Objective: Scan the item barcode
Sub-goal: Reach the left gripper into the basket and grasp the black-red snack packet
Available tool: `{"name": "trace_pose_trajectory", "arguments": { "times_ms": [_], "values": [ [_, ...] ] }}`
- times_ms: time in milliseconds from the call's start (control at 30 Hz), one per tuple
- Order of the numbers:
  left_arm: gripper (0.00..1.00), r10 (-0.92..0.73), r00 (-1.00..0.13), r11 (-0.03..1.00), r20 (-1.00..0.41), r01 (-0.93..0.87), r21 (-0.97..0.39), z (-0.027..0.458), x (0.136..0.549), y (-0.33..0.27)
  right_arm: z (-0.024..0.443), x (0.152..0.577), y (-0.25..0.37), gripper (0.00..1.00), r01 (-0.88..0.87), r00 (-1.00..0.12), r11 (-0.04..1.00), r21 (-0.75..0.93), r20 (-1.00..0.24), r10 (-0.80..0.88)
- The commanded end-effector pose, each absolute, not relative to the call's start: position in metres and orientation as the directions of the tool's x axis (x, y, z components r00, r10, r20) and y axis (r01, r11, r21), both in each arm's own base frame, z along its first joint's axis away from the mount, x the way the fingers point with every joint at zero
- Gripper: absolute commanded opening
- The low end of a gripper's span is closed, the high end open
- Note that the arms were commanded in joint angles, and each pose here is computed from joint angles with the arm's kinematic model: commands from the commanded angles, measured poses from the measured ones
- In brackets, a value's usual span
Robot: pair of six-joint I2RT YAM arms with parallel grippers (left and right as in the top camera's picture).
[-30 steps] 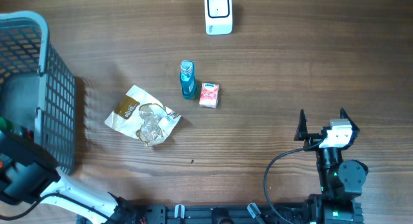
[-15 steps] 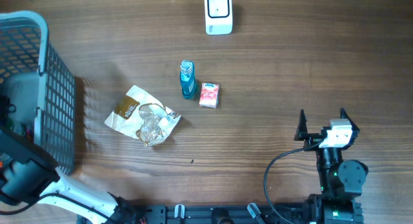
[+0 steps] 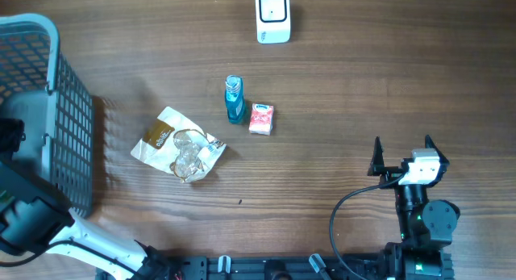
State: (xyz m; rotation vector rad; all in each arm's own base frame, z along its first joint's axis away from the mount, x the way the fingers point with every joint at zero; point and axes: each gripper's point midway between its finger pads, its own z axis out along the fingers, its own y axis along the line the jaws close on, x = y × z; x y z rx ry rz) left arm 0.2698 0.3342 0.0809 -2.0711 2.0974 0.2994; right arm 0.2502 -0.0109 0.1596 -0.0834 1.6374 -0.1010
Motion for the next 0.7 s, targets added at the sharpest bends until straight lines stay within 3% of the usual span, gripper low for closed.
{"name": "trace_pose_trajectory", "arguments": {
  "times_ms": [0,167,267,433,667],
  "values": [
    [0.74,-0.946,-0.143,0.153,-0.293,-0.988,-0.011,0.098,0.289,0.323,0.160,0.250,-0.007,1.00,-0.010,-0.064,0.995,-0.098,-0.993,-0.098],
    [0.74,-0.890,-0.287,0.320,-0.355,-0.947,-0.038,0.131,0.325,0.287,0.160,0.250,-0.007,1.00,-0.010,-0.064,0.995,-0.098,-0.993,-0.098],
    [0.82,-0.879,-0.369,0.359,-0.302,-0.929,0.089,0.133,0.308,0.257,0.160,0.250,-0.007,1.00,-0.010,-0.064,0.995,-0.098,-0.993,-0.099],
    [0.88,-0.914,-0.359,0.304,-0.190,-0.915,0.267,0.123,0.255,0.252,0.160,0.250,-0.007,1.00,-0.010,-0.064,0.995,-0.098,-0.993,-0.098],
    [0.93,-0.946,-0.301,0.250,-0.123,-0.915,0.317,0.062,0.213,0.252,0.160,0.250,-0.007,1.00,-0.010,-0.064,0.995,-0.098,-0.993,-0.098]
  ]
}}
